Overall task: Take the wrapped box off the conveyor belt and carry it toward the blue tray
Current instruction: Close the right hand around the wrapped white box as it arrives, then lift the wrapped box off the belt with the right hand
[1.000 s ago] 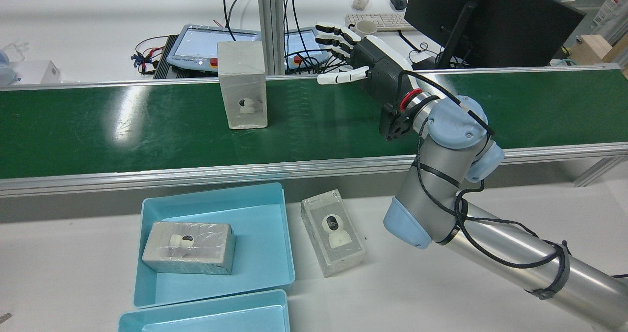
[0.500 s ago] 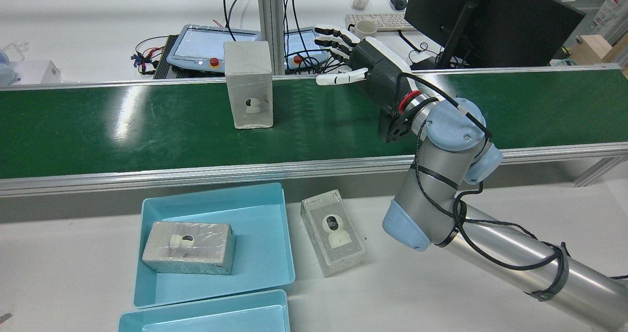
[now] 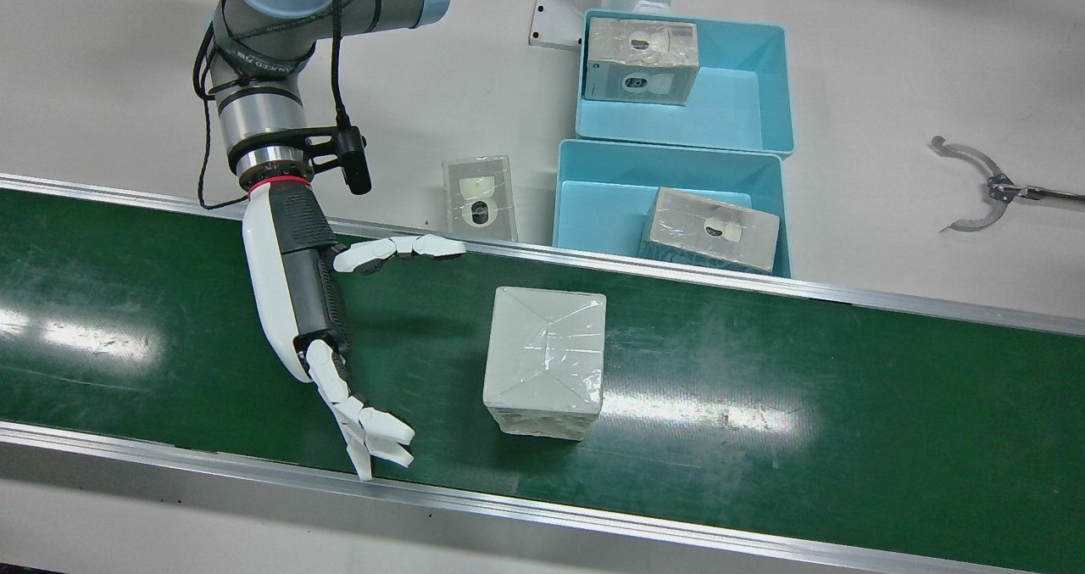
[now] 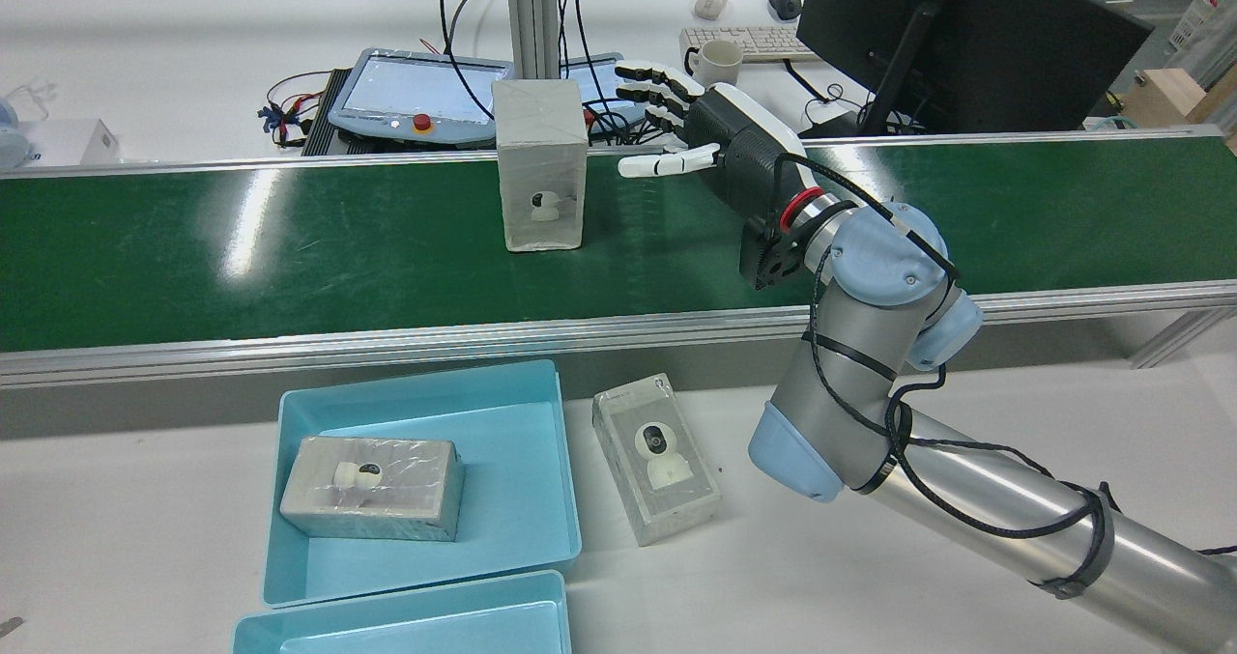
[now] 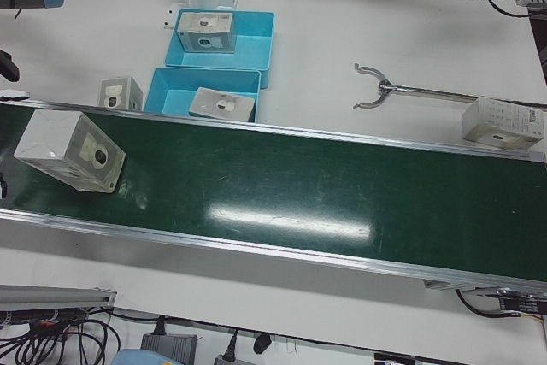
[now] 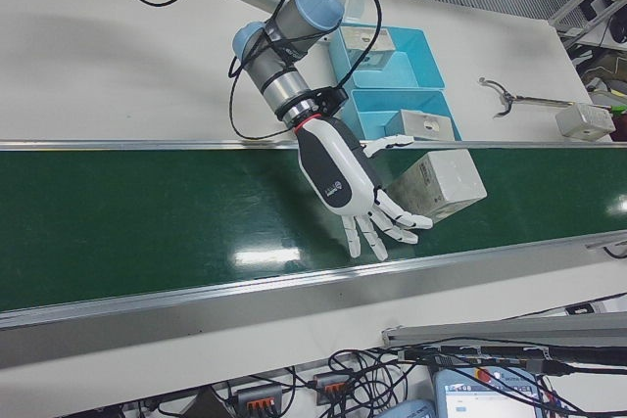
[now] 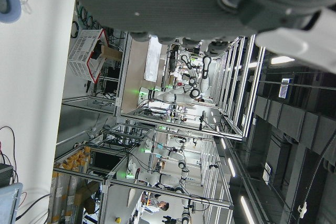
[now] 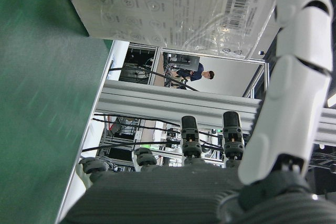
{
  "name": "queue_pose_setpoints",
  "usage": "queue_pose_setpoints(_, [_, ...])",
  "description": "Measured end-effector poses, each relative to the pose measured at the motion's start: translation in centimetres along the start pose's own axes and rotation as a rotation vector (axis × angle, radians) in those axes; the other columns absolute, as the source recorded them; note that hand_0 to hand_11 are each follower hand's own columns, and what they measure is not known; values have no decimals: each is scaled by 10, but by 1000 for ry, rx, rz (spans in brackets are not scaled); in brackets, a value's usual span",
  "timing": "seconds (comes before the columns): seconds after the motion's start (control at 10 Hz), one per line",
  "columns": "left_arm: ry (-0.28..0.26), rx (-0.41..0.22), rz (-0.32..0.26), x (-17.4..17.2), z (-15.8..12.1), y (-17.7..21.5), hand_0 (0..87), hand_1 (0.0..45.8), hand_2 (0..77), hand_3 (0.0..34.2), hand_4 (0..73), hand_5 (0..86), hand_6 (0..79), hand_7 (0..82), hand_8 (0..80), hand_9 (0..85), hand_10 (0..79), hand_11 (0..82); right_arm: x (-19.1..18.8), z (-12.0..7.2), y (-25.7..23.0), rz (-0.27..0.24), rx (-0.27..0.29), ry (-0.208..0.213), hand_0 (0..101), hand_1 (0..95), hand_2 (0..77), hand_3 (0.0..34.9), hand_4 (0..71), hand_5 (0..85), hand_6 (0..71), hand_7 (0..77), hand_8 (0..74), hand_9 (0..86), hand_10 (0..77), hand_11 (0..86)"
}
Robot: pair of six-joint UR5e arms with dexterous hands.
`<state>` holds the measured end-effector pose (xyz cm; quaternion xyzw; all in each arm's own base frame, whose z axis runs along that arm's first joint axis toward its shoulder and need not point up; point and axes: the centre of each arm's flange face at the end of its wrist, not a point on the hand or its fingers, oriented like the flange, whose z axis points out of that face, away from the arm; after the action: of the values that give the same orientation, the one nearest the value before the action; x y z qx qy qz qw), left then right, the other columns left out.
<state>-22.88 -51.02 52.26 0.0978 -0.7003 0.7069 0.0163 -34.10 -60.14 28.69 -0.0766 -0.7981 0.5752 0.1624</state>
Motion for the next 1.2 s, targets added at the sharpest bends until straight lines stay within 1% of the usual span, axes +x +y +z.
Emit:
queue_pose_setpoints(0.1, [0,0,0,0,0,0,0,0,11,0,0,5,0,5,5,0,0,0,0,0,-1,0,3,-5,423,115,158,301,60,213,0,191,11,76,16,27])
queue_pose_setpoints(0.6, [0,0,0,0,0,0,0,0,11,0,0,5,0,5,0,5,0,0,2,4,-3,0,7,-11,423,115,158,301,60,218,0,202,11,76,11,33])
queue_pose_setpoints(0.7, [0,0,0,0,0,0,0,0,11,0,0,5,0,5,0,5,0,0,3,4,-3,1,6,-10,423,115,158,300,60,218,0,202,11,76,27,44])
queue_pose_setpoints(0.8, [0,0,0,0,0,0,0,0,11,0,0,5,0,5,0,5,0,0,6,4,-3,1,6,-8,423,115,158,300,60,218,0,202,11,76,27,44])
queue_pose_setpoints(0.9, [0,0,0,0,0,0,0,0,11,0,0,5,0,5,0,0,5,0,10,4,-3,3,5,-7,423,115,169,301,87,251,0,196,11,76,27,44])
queue_pose_setpoints(1.1, [0,0,0,0,0,0,0,0,5,0,0,5,0,5,5,0,5,0,16,5,-5,8,1,-7,423,115,169,299,87,251,0,202,11,60,22,44])
queue_pose_setpoints(1.2, [0,0,0,0,0,0,0,0,11,0,0,5,0,5,5,0,5,0,17,5,-6,10,0,-7,423,104,191,296,169,322,0,185,0,27,33,54])
